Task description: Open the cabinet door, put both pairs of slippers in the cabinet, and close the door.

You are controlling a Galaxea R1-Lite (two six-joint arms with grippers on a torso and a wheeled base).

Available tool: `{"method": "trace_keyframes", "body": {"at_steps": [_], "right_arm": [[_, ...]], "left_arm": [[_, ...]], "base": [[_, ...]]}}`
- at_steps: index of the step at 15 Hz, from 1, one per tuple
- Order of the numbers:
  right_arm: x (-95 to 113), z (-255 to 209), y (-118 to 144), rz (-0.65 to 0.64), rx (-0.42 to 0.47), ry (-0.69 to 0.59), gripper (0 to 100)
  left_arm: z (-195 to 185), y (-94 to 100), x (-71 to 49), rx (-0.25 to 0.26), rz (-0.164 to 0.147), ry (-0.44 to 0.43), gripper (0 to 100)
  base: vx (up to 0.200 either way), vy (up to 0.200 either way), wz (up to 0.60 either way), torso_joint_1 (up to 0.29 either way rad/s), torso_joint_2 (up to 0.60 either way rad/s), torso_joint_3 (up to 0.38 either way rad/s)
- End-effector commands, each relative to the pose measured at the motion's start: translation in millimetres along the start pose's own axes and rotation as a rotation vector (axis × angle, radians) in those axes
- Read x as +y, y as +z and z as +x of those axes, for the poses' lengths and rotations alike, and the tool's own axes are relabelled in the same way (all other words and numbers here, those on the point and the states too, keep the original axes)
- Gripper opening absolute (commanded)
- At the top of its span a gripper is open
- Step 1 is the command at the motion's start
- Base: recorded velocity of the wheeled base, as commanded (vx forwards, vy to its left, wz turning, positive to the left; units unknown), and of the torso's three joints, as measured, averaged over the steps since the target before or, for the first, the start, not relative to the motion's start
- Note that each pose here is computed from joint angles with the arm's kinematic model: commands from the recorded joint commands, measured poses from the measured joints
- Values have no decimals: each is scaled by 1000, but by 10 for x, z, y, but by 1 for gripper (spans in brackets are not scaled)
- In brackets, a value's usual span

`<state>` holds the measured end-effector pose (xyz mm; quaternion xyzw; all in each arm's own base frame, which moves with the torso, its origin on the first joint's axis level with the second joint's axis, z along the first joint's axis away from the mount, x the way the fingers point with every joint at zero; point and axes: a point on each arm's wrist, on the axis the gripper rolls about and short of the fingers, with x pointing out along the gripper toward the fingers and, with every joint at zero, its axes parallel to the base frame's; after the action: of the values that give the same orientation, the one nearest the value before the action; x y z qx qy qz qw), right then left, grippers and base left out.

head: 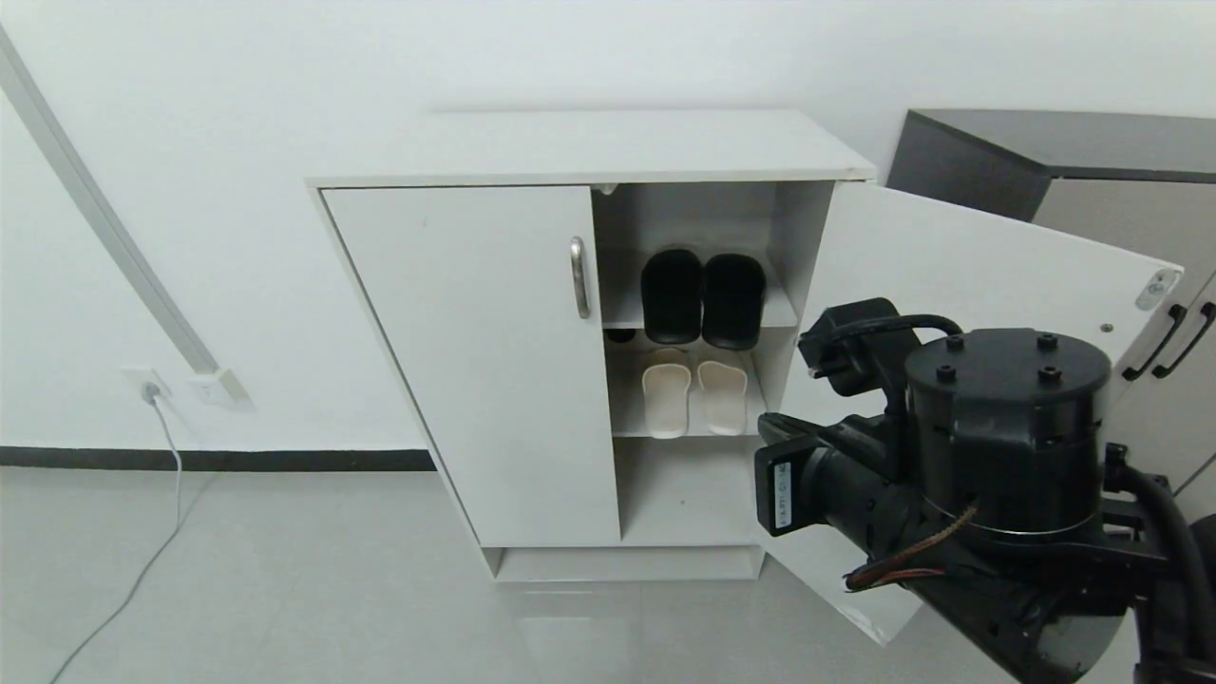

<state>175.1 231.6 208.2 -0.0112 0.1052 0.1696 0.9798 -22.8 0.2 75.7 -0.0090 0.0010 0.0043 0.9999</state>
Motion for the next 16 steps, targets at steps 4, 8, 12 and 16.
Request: {"method": "trace_keyframes", "body": {"at_steps": [4,8,12,16], "right_arm": [[14,34,-35,-8,11,0,0],[11,21,-28,-8,8,0,0],[9,27,-32,-9,10,-1,0],[12,25,-37,-10,11,0,0]], "left_arm": [[1,1,0,1,-2,-1,0],[1,1,0,1,-2,-1,0],[1,1,0,1,-2,1,0],[1,1,0,1,-2,1,0]], "base": [[0,0,0,154,-470,-327],[0,0,0,173,-487,-319],[0,0,0,194,-507,-306],[0,0,0,222,-537,-316]]}}
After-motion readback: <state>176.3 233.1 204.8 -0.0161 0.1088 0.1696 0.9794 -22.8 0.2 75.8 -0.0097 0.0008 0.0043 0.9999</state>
